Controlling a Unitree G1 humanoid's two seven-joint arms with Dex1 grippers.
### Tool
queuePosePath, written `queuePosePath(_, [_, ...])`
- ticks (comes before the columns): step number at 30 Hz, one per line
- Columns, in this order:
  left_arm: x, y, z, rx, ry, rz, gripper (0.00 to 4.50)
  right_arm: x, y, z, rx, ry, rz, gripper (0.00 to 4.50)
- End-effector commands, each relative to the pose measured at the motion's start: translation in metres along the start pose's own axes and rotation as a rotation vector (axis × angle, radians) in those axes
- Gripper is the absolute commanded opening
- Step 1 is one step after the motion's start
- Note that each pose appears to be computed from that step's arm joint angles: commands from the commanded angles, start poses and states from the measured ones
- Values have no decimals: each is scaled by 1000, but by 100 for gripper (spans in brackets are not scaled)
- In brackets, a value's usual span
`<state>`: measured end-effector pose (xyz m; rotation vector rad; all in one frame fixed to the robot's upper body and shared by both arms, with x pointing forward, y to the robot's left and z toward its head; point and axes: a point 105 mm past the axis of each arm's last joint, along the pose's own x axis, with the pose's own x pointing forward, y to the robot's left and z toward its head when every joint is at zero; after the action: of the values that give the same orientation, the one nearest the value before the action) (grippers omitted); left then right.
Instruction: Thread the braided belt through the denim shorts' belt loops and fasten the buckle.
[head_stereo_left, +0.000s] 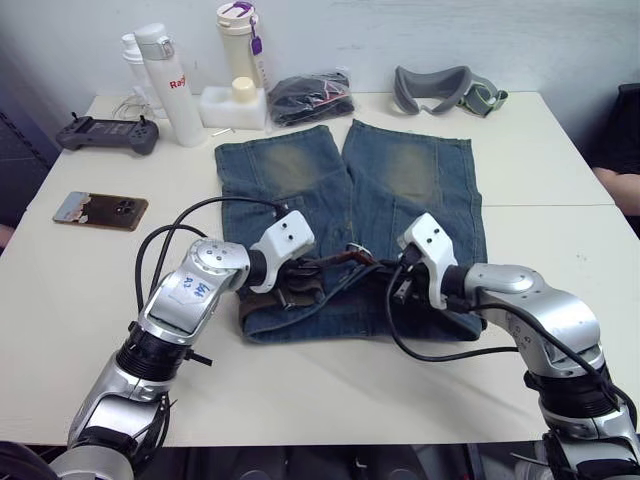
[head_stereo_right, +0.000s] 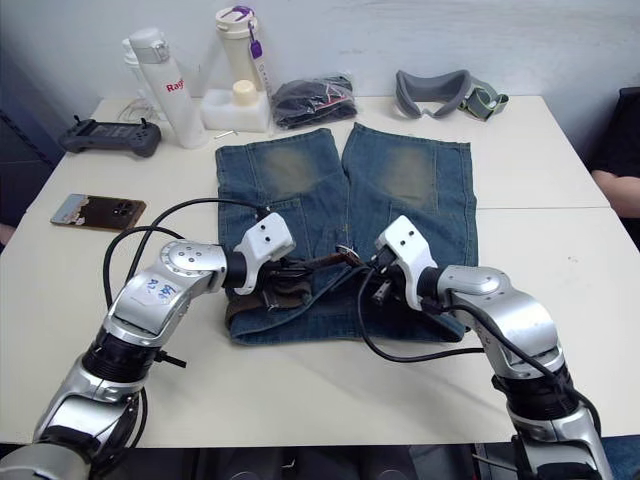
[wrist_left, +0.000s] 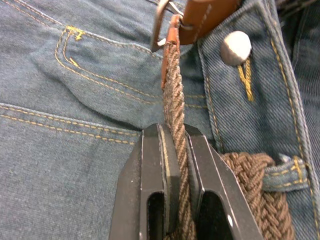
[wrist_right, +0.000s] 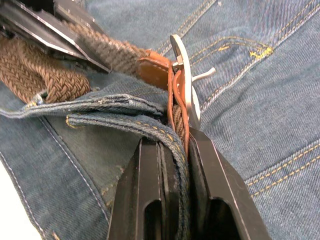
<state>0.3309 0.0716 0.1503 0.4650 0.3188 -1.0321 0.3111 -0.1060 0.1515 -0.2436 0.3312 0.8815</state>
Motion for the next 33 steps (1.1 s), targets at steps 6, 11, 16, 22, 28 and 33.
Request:
queuePosePath(6, [1,-5,24,30,-86,-17,0,0,0,0,-24,13,-5,1])
queuePosePath(11, [8,-10,28,31,-100,-37,0,2,17,8,-50,-25,81,1])
queuePosePath(16, [24,-18,32,62,-103,-62,0,-4,29,12,-80,-40,163,1])
queuePosePath(22, [46,-27,56,92,-168,-102,0,-8,31,-2,-244,49,204,1])
queuePosePath(28, [47,-25,59,93,-180,-105,0,-17,4,-15,-368,82,131,1])
queuePosePath(33, [46,-25,53,92,-170,-103,0,-40,-13,-4,-361,63,149,229])
